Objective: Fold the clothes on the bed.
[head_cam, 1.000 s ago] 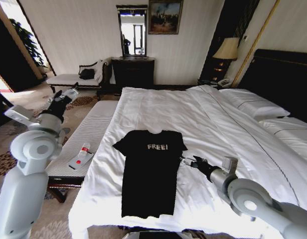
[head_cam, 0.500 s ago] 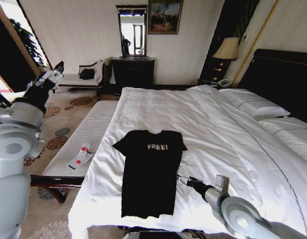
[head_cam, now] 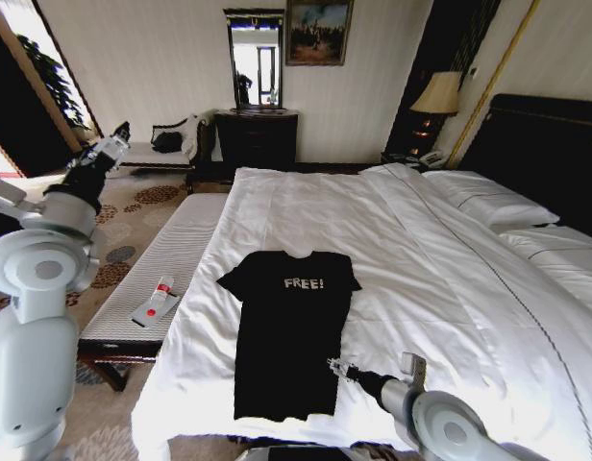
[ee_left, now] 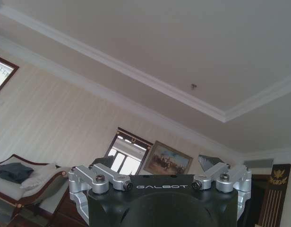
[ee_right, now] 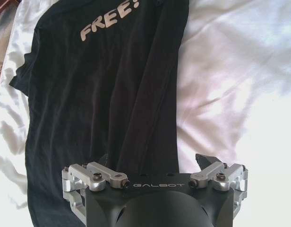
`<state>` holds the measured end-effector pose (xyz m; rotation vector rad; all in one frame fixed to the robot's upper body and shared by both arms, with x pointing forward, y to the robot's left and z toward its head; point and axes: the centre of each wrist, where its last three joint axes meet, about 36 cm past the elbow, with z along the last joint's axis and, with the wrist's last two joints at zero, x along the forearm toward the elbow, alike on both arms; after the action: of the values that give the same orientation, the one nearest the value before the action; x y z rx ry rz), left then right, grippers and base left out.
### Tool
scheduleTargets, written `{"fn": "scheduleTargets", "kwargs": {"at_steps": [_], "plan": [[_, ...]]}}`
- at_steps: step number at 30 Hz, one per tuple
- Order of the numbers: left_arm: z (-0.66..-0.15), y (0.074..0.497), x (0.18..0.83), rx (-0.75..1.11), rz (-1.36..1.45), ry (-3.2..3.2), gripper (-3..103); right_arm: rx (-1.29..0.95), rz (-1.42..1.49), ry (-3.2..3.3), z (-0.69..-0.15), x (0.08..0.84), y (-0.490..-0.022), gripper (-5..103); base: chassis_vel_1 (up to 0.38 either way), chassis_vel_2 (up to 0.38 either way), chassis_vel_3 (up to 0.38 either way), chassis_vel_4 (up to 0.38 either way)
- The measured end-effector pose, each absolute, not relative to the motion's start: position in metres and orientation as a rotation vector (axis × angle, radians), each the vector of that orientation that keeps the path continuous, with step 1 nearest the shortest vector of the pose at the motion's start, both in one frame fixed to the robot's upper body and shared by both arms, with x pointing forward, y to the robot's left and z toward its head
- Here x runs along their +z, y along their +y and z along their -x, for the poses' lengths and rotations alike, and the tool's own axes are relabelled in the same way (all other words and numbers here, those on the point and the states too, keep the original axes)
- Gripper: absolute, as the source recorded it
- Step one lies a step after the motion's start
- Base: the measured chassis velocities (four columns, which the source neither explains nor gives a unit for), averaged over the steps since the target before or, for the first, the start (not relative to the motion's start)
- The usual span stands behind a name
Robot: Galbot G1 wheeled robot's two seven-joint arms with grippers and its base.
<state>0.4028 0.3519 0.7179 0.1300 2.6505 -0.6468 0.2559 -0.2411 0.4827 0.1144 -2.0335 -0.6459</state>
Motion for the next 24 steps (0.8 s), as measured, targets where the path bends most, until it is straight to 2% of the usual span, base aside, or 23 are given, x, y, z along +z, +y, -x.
{"fn": "scheduleTargets", "kwargs": {"at_steps": [9,16,20,21,24], "plan": [[-0.408,0.355,0.741,-0.650,-0.165,2.618,100,-0.681,-0.101,-2.061,-0.282,0.492,-0.241,100,0.000,0.000,0.000,0.000],[-0.408,0.354,0.759,-0.718,-0.223,2.569,100,-0.683,-0.095,-2.013,-0.277,0.502,-0.236,100,0.000,0.000,0.000,0.000],[-0.460,0.363,0.713,-0.666,-0.037,2.715,100,-0.654,-0.055,-2.014,-0.280,0.486,-0.238,100,0.000,0.000,0.000,0.000],[-0.460,0.363,0.713,-0.666,-0.037,2.715,100,-0.654,-0.055,-2.014,-0.280,0.486,-0.238,100,0.000,0.000,0.000,0.000],[-0.488,0.378,0.678,-0.496,0.071,2.816,100,-0.665,-0.060,-2.028,-0.282,0.488,-0.237,100,0.000,0.000,0.000,0.000]]}}
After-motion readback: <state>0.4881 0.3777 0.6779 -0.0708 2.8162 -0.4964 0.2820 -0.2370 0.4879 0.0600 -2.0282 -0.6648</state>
